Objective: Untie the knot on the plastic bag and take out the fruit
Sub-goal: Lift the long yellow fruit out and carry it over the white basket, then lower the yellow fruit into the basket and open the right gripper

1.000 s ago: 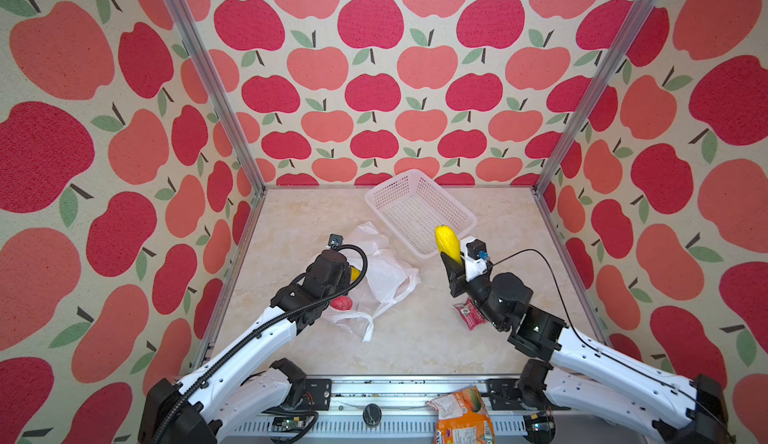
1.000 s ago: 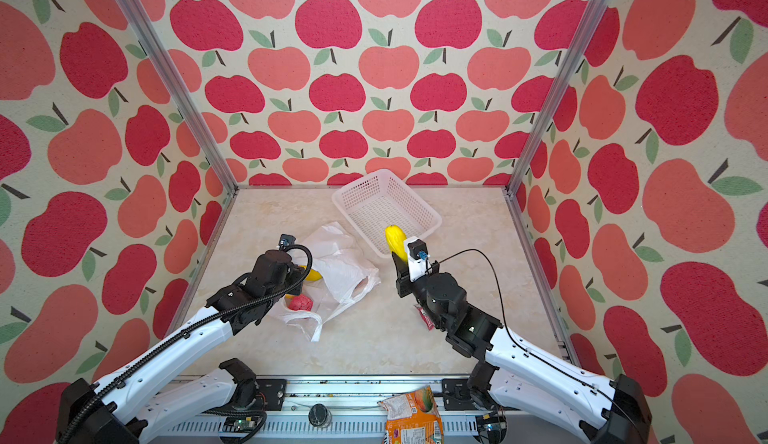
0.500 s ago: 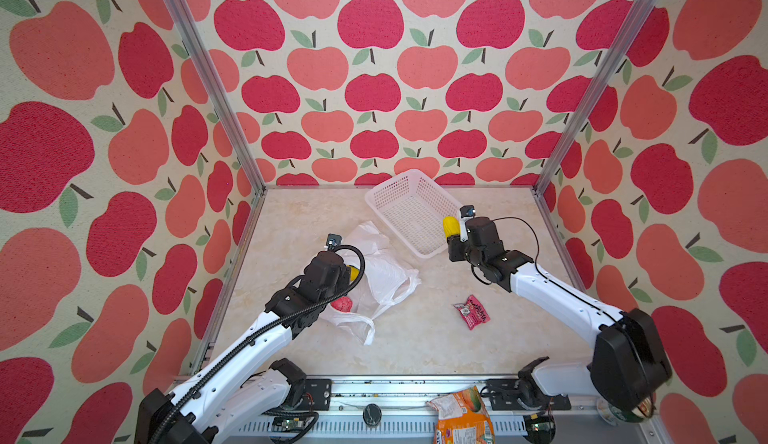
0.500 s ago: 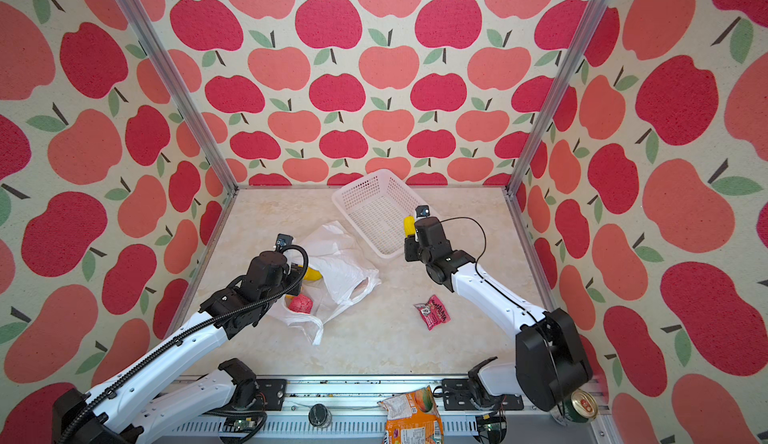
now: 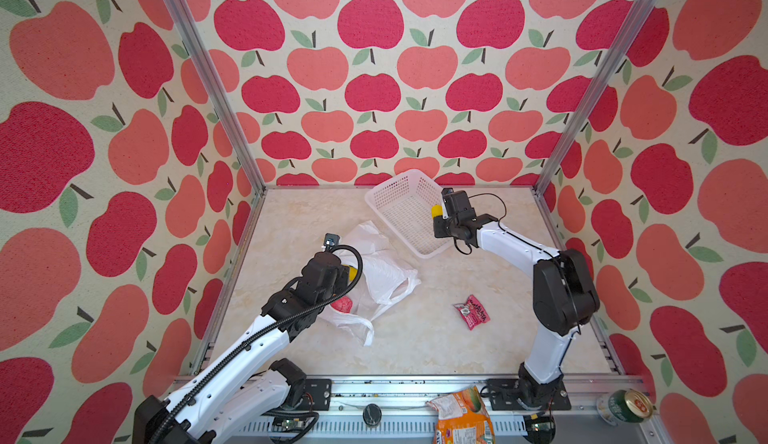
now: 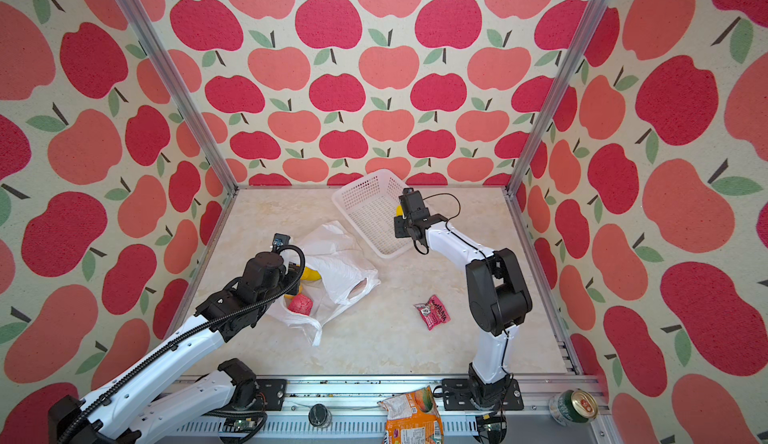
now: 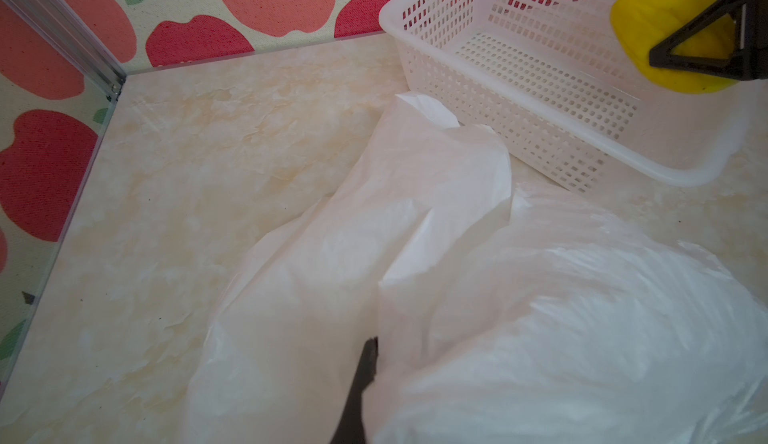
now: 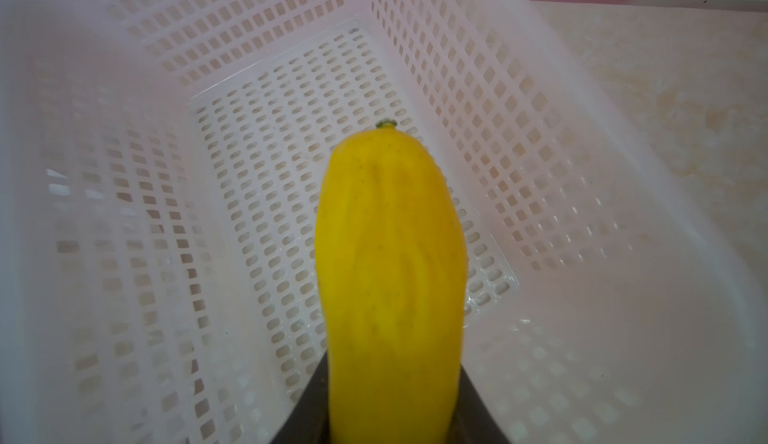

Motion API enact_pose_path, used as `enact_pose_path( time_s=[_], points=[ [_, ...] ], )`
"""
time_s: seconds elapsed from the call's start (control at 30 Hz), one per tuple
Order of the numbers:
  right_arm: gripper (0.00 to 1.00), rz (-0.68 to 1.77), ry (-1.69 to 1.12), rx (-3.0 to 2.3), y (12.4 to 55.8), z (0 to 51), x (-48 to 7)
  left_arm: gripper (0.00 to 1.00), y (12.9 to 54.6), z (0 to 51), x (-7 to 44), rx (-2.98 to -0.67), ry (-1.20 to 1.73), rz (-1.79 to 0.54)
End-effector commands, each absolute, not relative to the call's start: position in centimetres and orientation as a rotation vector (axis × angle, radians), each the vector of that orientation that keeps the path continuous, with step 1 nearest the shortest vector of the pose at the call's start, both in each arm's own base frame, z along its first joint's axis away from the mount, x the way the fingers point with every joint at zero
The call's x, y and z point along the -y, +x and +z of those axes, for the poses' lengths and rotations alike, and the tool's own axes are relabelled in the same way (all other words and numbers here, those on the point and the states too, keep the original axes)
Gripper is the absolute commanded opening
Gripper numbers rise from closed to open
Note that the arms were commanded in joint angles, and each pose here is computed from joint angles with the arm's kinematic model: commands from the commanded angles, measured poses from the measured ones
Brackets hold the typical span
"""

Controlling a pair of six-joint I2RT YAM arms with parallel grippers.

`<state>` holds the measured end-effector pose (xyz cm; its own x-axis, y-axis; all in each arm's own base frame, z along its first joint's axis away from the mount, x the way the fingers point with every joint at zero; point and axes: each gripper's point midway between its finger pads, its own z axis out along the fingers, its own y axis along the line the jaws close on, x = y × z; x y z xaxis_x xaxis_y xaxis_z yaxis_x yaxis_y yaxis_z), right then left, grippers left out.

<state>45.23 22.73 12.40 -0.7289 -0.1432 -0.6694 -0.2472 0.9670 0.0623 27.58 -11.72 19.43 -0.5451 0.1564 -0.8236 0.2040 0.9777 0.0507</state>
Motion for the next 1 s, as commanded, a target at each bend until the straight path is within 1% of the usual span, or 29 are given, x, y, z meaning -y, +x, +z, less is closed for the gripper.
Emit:
enact_pose_path(
  time_s=[0.0, 0.17, 0.43, 0.57, 0.7, 0.97],
  points=[
    [0.05, 0.096, -0.279, -2.460, 45.5, 11.0, -21.4, 0.00, 27.8, 19.6, 11.5, -2.144, 0.250, -0.035],
    [0.03, 0.041, -0.259, -2.489, 44.6, 10.1, -20.3, 0.00, 27.8, 19.8, 11.5, -2.136, 0.248, -0.038],
    [0.03, 0.076, -0.179, -2.489, 39.8, 9.7, -18.4, 0.00, 27.7, 19.7, 11.5, -2.138, 0.248, -0.046],
    [0.05, 0.098, -0.181, -2.479, 38.1, 9.3, -18.2, 0.00, 27.7, 19.6, 11.6, -2.143, 0.249, -0.049],
    [0.06, 0.091, -0.174, -2.492, 38.5, 8.6, -17.9, 0.00, 27.7, 19.5, 11.6, -2.147, 0.249, -0.049],
    [0.05, 0.054, -0.120, -2.572, 40.3, 5.8, -16.2, 0.00, 27.7, 19.6, 11.4, -2.142, 0.243, -0.038]
  ],
)
